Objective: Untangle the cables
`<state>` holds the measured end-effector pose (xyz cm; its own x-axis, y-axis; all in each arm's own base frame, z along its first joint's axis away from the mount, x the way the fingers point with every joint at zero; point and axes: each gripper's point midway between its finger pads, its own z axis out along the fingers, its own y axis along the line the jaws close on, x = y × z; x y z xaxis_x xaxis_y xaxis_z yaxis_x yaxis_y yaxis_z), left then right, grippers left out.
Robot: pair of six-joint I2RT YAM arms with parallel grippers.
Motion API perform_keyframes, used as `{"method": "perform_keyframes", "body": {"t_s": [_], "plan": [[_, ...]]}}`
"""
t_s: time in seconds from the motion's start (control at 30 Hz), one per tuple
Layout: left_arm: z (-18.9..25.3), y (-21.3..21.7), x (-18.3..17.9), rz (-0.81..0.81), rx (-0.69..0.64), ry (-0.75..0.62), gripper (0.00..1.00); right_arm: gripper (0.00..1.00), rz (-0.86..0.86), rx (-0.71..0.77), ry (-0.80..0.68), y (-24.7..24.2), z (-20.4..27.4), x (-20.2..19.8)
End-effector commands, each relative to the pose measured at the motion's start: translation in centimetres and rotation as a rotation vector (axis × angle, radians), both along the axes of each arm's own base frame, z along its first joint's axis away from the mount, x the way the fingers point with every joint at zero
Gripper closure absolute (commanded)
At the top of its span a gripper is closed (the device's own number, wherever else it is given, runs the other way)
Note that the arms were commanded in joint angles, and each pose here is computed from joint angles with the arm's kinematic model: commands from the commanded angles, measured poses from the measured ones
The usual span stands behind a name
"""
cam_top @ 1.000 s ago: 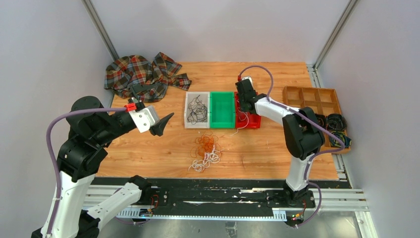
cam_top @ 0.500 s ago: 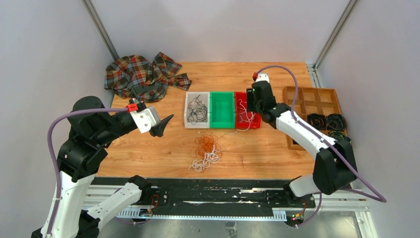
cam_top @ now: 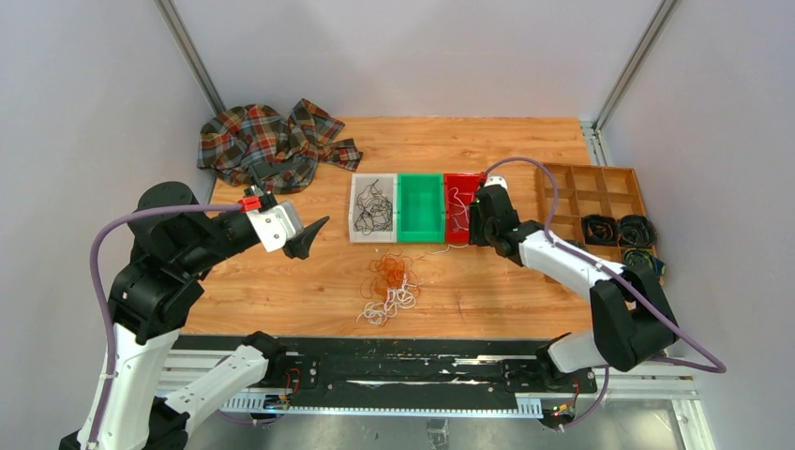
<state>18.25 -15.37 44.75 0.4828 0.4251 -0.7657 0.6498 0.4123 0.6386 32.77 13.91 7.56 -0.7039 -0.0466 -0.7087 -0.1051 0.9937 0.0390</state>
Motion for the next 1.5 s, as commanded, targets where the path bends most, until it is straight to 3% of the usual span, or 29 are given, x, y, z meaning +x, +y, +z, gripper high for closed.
{"method": "perform_keyframes", "body": {"t_s": [0.0,0.17,0.4,0.57,1.0,1.27,1.47], "plan": [[0.3,-0.3,-0.3,-0.022,-0.007,-0.003,0.02,0.64,0.008,0.053,0.0,1.4,-0.6,-0.1],[0.5,-0.3,-0.3,-0.021,-0.01,-0.005,0.02,0.67,-0.007,0.038,0.014,1.5,-1.4,0.4],[0.6,-0.2,-0.3,-0.016,-0.009,-0.011,0.02,0.79,-0.014,0.011,0.04,1.4,-2.6,0.3],[0.5,-0.3,-0.3,-0.019,-0.008,-0.008,0.02,0.99,-0.024,0.017,0.027,1.4,-2.0,0.4],[0.8,0.0,-0.4,-0.01,-0.011,-0.019,0.02,0.99,-0.03,-0.082,-0.161,0.8,5.6,5.7],[0.5,-0.1,-0.3,-0.014,-0.007,-0.013,0.02,0.99,-0.061,-0.135,-0.194,-0.1,7.0,10.4],[0.3,0.0,-0.2,-0.006,0.005,-0.013,0.02,0.99,-0.051,-0.27,-0.172,-0.8,4.8,12.6]]}}
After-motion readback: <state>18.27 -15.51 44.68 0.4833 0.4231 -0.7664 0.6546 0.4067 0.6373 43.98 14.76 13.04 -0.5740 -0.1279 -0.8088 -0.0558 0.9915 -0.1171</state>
